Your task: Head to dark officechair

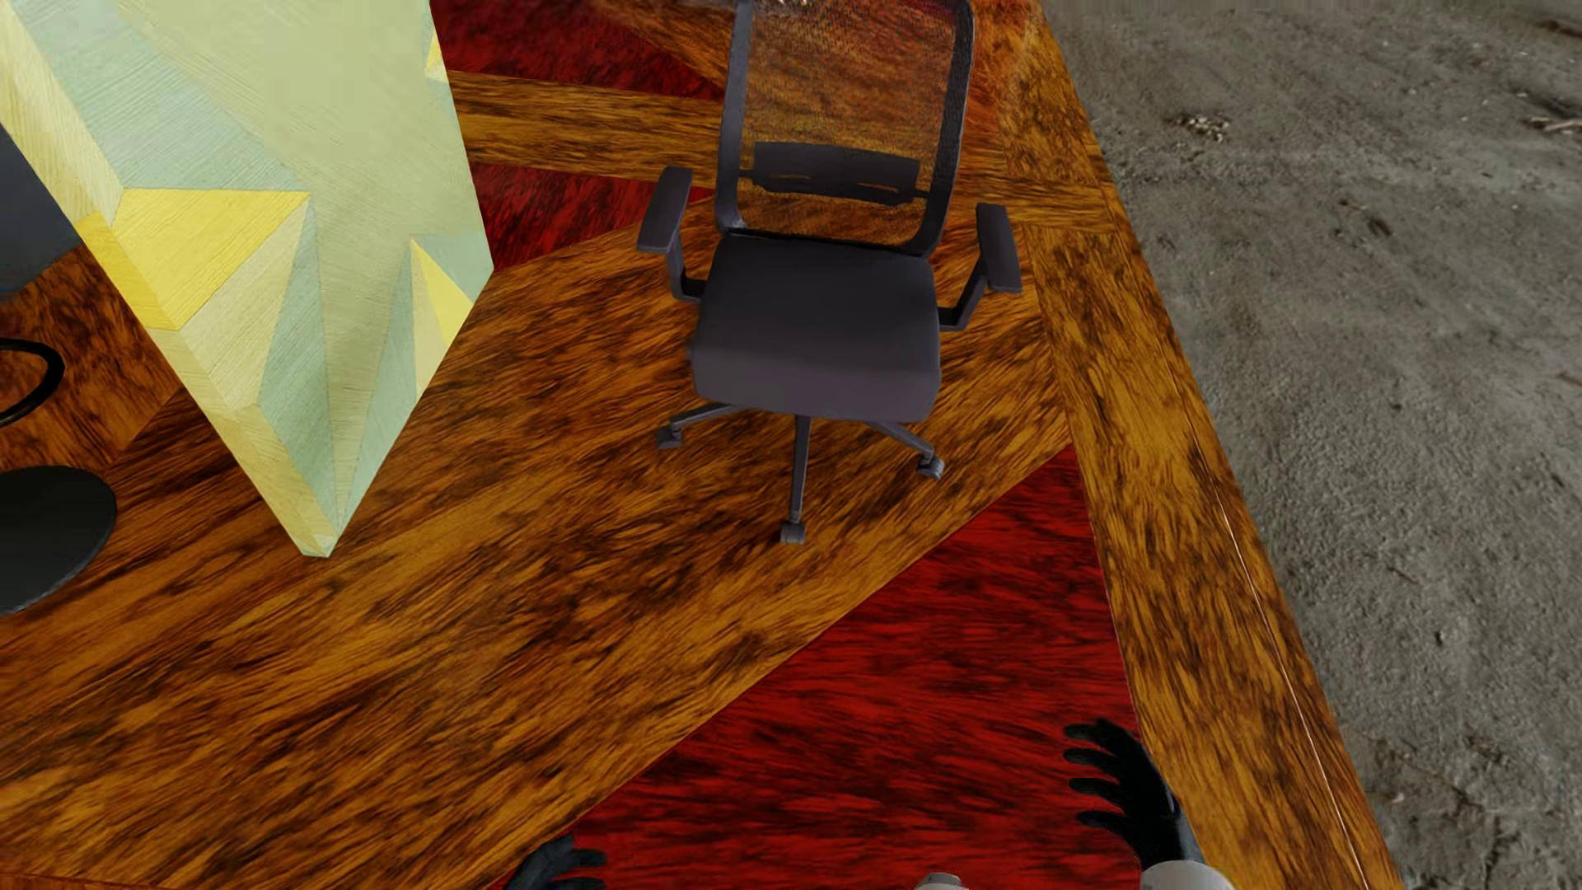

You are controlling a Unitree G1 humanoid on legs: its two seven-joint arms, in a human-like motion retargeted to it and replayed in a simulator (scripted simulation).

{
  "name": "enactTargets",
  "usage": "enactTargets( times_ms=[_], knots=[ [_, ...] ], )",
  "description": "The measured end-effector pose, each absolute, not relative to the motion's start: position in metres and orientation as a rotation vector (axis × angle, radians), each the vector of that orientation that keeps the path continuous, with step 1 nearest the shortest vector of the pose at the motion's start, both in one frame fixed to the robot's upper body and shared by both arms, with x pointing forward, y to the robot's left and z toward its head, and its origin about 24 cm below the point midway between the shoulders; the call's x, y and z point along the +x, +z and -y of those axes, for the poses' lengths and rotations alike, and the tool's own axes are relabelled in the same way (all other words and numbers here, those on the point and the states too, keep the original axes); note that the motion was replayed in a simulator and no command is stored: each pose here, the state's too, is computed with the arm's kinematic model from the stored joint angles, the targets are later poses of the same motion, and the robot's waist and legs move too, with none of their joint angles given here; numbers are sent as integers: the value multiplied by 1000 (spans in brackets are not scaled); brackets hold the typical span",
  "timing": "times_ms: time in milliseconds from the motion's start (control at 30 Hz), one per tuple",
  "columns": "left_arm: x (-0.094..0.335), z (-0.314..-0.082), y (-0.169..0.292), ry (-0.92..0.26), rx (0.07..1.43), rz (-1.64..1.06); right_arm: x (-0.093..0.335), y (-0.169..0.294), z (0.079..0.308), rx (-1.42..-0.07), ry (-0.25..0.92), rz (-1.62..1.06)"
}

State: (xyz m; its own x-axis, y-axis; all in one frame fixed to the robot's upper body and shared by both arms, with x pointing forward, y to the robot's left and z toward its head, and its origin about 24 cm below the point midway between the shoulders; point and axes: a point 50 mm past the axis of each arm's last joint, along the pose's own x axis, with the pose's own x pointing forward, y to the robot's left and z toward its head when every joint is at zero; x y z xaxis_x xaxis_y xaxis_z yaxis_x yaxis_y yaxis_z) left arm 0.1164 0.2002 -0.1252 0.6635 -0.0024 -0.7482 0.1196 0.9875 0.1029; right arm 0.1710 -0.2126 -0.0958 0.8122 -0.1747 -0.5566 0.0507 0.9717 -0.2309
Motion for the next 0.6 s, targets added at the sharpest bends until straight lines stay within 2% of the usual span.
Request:
enactTargets(
  times_ms=[33, 67, 133, 200, 233, 300, 367, 500, 567, 600],
  knots=[
    [104, -213, -131, -46, 159, -928, 176, -96, 198, -179, -118, -608],
    [104, -220, -133, -25, 182, -983, 167, -100, 197, -195, -112, -633],
    [97, -209, -137, 19, 186, -1036, 152, -108, 211, -222, -123, -728],
    [122, -193, -127, 17, 146, -947, 137, -117, 229, -282, -99, -831],
    [124, -188, -128, -13, 133, -939, 140, -114, 229, -284, -96, -823],
    [112, -208, -132, 30, 106, -969, 150, -113, 207, -184, -113, -790],
    [107, -205, -134, 54, 69, -980, 147, -114, 207, -139, -127, -776],
    [141, -188, -124, -7, 111, -863, 140, -114, 216, -160, -60, -779],
    [140, -191, -124, -10, 154, -855, 144, -112, 214, -183, -31, -776],
    [132, -202, -126, 21, 168, -880, 147, -111, 208, -175, -30, -771]
  ],
)
